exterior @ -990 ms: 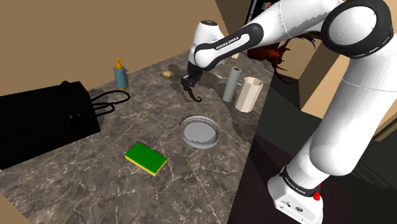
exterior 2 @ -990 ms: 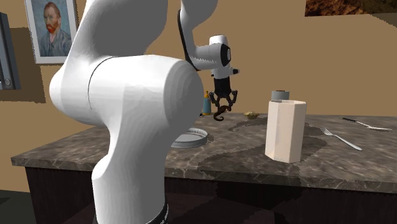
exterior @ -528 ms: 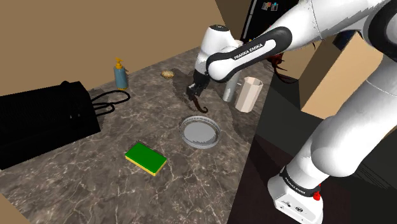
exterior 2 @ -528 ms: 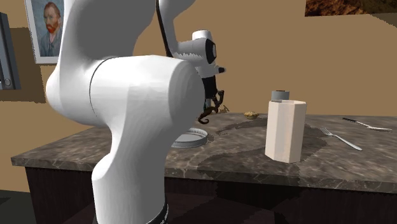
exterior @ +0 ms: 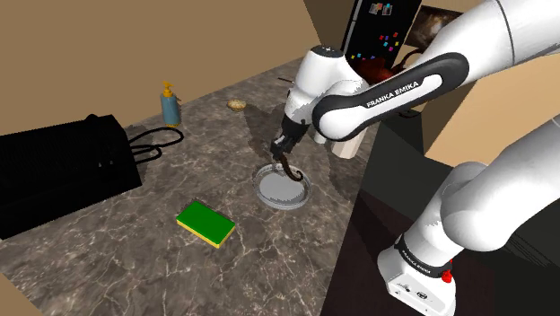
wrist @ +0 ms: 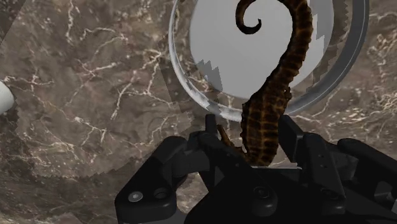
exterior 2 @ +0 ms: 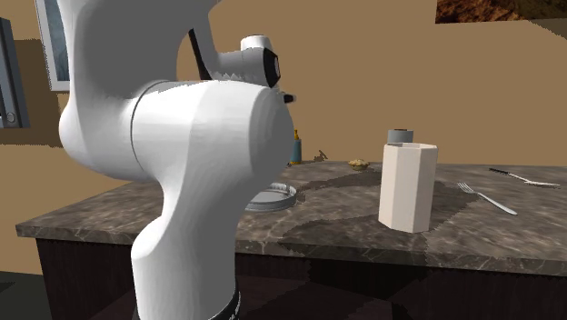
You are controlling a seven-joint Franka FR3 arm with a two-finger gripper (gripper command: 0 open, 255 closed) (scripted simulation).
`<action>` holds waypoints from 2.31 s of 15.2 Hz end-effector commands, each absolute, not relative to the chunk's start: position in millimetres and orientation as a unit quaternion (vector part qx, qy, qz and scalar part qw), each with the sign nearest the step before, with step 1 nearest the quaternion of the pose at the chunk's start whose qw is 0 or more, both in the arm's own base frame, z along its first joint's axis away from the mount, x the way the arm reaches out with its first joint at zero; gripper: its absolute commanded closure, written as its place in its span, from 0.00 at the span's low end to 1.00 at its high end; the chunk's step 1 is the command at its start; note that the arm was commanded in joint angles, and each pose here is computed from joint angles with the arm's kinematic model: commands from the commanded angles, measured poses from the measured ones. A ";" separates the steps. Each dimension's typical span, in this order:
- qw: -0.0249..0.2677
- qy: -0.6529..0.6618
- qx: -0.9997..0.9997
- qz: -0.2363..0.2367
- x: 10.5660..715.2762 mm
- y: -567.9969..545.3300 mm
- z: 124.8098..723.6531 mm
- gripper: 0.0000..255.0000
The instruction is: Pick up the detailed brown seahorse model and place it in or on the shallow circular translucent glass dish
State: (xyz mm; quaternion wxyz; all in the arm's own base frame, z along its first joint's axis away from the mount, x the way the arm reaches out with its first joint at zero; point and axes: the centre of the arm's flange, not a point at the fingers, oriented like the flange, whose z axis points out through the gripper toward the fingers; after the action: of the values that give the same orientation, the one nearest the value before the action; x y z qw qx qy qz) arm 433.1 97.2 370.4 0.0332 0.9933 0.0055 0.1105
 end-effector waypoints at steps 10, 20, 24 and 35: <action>0.033 0.005 0.993 0.110 409.5 107.0 323.8 1.00; 0.033 0.005 0.993 0.110 409.5 107.0 294.8 1.00; 0.033 0.005 0.993 0.110 409.5 107.0 294.8 0.00; 0.033 0.005 0.993 0.110 398.6 110.3 343.5 0.00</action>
State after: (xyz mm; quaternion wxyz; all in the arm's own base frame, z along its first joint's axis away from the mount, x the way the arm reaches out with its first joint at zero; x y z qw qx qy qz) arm 398.4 110.7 340.4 0.0336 0.9932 0.0048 0.1110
